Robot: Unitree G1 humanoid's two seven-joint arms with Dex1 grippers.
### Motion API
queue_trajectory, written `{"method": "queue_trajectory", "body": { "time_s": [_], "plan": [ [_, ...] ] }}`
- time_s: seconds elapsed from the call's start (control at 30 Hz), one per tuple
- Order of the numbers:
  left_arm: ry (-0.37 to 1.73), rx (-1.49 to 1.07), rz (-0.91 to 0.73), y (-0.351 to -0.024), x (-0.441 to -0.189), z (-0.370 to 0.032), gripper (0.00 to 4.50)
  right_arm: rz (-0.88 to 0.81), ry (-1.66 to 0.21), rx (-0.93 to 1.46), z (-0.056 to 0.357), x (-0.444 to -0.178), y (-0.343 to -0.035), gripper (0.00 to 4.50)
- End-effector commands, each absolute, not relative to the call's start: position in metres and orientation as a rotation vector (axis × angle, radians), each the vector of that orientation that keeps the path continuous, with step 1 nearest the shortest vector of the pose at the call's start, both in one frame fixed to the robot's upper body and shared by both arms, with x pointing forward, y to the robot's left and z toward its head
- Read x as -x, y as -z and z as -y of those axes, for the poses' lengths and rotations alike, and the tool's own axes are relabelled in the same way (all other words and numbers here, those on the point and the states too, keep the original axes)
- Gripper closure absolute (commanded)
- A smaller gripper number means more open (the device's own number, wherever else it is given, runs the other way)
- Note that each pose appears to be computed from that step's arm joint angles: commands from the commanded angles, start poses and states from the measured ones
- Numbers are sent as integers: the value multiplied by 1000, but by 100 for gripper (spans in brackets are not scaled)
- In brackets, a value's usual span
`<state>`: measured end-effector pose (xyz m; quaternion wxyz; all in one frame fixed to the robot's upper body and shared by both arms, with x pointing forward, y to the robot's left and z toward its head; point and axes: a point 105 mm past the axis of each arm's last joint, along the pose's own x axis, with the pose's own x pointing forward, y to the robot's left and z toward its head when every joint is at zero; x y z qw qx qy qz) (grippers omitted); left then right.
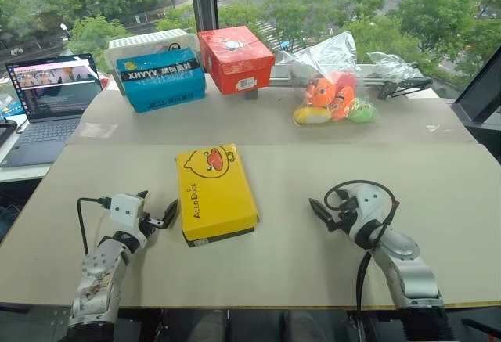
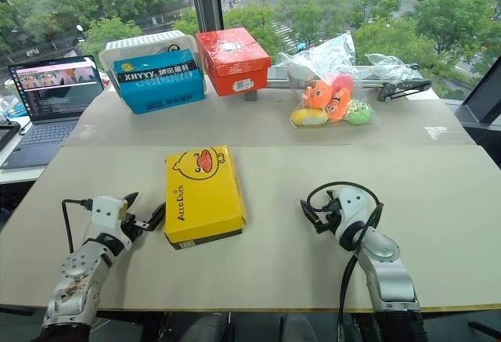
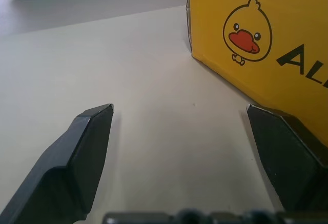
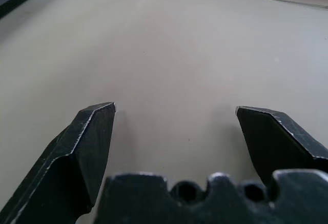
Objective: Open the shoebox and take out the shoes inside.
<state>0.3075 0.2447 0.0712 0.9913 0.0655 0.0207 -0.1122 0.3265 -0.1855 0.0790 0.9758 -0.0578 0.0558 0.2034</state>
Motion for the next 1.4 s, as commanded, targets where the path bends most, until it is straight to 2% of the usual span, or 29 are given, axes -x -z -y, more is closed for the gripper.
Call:
{"method": "queue_trajectory", "body": {
  "time_s": [0.03, 0.2, 0.3, 0.43, 0.57, 0.7, 0.73, 0.77, 0.93, 1.03, 1.17, 1.4],
  "plan": [
    [201, -152, -43, -77, -306, -259, 7, -111, -442, 136, 188, -325, -84, 1],
    [247, -194, 7, -116, -311, -284, 7, -76, -579, 148, 186, -332, -126, 1],
    [285, -250, 31, -134, -312, -287, 7, -64, -631, 183, 183, -335, -140, 1],
    [341, -356, 10, -138, -308, -289, 113, -63, -698, 236, 171, -337, -146, 103],
    [406, -441, -42, -129, -304, -288, 282, -53, -774, 264, 150, -341, -144, 250],
    [435, -486, -63, -119, -308, -284, 431, -71, -833, 320, 130, -350, -130, 386],
    [452, -502, -63, -117, -309, -279, 450, -73, -844, 313, 125, -352, -127, 419],
    [472, -529, -62, -114, -310, -274, 450, -79, -854, 311, 121, -354, -123, 447],
    [524, -620, -54, -99, -316, -254, 450, -119, -909, 298, 101, -353, -101, 447],
    [649, -728, -72, -76, -310, -225, 450, -115, -955, 210, 82, -351, -96, 447],
    [682, -693, -19, -74, -317, -200, 450, -138, -963, 257, 71, -351, -83, 447],
    [823, -662, 56, -77, -319, -151, 450, -159, -964, 231, 75, -338, -89, 447]
  ]
}}
